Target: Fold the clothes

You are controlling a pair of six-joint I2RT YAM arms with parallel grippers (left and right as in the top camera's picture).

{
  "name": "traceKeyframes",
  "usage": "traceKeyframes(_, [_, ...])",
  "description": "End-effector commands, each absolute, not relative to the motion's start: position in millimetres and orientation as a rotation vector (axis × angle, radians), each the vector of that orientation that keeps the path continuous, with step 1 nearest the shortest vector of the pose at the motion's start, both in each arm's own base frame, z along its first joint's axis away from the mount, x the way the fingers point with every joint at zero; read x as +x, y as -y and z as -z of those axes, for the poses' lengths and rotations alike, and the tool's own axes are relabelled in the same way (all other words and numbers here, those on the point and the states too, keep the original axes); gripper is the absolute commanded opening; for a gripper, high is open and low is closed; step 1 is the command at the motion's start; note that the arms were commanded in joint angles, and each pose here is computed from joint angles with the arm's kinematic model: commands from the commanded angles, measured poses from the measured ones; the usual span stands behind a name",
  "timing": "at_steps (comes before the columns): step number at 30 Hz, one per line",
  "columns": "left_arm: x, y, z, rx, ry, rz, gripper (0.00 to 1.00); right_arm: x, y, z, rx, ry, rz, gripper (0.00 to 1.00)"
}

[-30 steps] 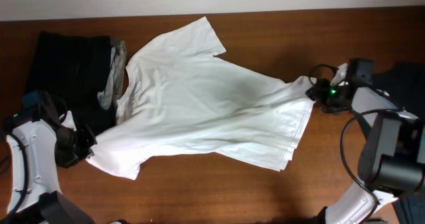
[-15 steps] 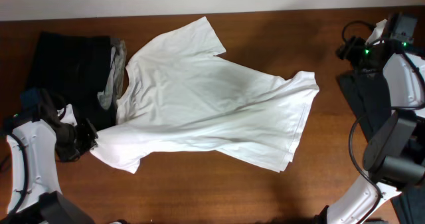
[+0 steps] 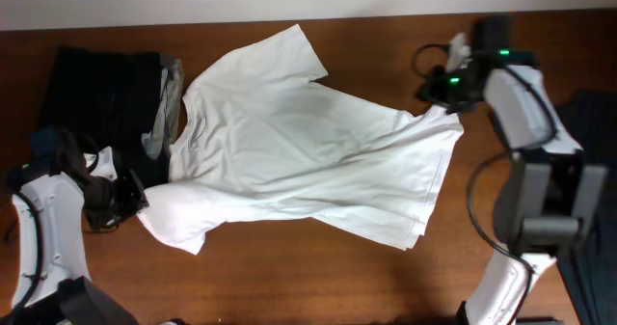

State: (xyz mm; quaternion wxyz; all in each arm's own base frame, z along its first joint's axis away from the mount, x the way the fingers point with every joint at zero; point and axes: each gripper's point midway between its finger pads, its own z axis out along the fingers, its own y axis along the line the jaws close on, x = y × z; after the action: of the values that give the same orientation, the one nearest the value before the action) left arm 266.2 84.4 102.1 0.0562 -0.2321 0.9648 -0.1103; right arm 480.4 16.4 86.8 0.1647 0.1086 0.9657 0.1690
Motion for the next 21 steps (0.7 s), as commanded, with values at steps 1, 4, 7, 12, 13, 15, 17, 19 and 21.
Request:
traceKeyframes(1, [274.2, -72.2, -107.0, -0.584, -2.925, 0.374, 0.16, 482.5, -25.0, -20.6, 0.323, -2.865, -0.389, 0.74])
traceKeyframes(4, [274.8, -69.9, -107.1, -0.573, -2.928, 0.376, 0.42, 480.8, -26.1, 11.3, 0.332, -2.91, -0.39, 0.75])
traceKeyframes(7, [274.7, -70.0, -107.1, -0.573, -2.928, 0.376, 0.53, 470.2, -27.0, 34.6, 0.351, -2.974, -0.393, 0.62])
traceKeyframes(12, [274.8, -69.9, -107.0, -0.574, -2.928, 0.377, 0.54, 466.1, -26.5, 38.9, 0.348, -2.995, -0.389, 0.25])
traceKeyframes(13, [274.8, -69.9, -107.0, -0.574, -2.928, 0.377, 0.54, 461.0, -28.1, 39.1, 0.309, -3.016, -0.399, 0.31])
traceKeyframes(15, [274.8, -69.9, -107.1, -0.574, -2.927, 0.377, 0.55, 451.0, -29.6, 39.8, 0.233, -3.057, -0.403, 0.35])
traceKeyframes(17, [275.4, -70.2, -107.1, -0.573, -2.925, 0.376, 0.57, 439.4, -31.7, 40.1, 0.103, -3.1, -0.409, 0.36])
traceKeyframes(19, [276.7, -70.8, -107.3, -0.57, -2.92, 0.373, 0.58, 432.8, -38.1, 38.7, -0.013, -3.112, -0.457, 0.43])
traceKeyframes(21, [278.8, -71.7, -107.4, -0.567, -2.912, 0.369, 0.59, 432.6, -40.7, 38.0, -0.05, -3.106, -0.479, 0.36])
